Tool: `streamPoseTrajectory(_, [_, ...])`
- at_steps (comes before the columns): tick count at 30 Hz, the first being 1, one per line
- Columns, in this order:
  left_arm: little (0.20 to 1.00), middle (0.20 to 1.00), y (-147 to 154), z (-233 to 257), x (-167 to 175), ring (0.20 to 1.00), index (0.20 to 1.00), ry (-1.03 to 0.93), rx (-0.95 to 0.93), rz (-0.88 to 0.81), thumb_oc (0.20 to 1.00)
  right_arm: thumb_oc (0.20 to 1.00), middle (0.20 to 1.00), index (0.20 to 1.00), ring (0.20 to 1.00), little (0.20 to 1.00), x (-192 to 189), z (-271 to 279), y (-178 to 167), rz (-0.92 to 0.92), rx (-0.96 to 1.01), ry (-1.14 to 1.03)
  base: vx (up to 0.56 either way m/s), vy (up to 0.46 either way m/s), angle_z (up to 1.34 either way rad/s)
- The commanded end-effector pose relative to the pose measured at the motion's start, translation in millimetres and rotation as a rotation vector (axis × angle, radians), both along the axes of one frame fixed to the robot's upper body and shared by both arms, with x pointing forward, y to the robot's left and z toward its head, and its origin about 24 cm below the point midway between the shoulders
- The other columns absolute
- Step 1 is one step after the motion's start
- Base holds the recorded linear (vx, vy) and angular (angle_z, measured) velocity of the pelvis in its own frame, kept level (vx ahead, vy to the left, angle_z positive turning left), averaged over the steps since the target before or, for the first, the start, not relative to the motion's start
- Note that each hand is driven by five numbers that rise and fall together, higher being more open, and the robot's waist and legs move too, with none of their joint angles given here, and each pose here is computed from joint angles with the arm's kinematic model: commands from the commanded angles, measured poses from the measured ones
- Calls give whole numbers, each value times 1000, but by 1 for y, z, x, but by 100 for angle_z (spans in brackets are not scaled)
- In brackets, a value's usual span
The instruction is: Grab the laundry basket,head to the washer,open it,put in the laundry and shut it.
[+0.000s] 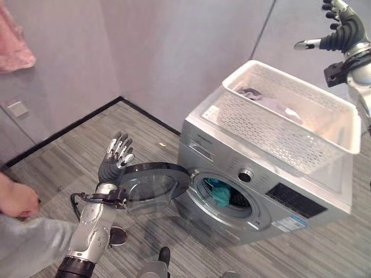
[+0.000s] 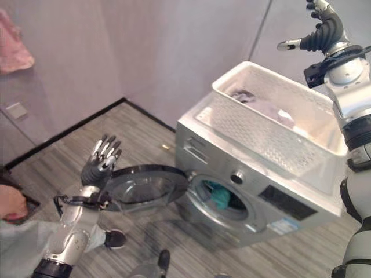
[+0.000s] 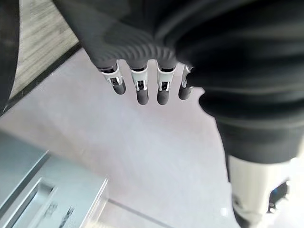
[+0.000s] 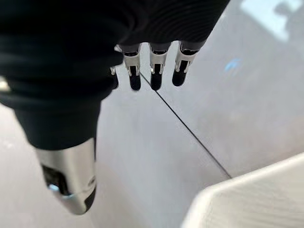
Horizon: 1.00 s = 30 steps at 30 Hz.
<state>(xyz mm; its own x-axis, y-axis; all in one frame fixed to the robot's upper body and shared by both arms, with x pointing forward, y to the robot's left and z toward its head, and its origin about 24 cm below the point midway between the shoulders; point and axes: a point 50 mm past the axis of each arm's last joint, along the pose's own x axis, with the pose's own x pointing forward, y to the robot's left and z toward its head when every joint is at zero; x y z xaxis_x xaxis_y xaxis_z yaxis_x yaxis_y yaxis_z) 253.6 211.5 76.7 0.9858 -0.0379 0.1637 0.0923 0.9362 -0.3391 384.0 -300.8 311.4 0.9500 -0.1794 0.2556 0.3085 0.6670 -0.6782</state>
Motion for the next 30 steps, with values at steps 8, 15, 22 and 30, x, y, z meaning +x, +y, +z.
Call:
streamPoseTrajectory(8, [1000,1000,7,0,-22,1000,1000,-37,47,-35,1000,1000,1000,1000,1000,1000,-27,5,-23,-15,-468,278,65,-132,34])
streamPoseTrajectory(15, [1000,1000,1,-2,-24,1000,1000,-40,51,-73,1000,1000,1000,1000,1000,1000,-37,-13,-4,155,-511,345,18,-88,-21])
streamPoseTrajectory(22, [1000,1000,-6,-1,-23,1000,1000,-39,79,-120,1000,1000,1000,1000,1000,1000,-32,-27,18,261,-521,393,18,-41,1])
streamPoseTrajectory(30, [1000,1000,-13,-1,-21,1000,1000,-34,81,-153,1000,1000,1000,1000,1000,1000,-16,-34,40,297,-517,385,3,-36,7])
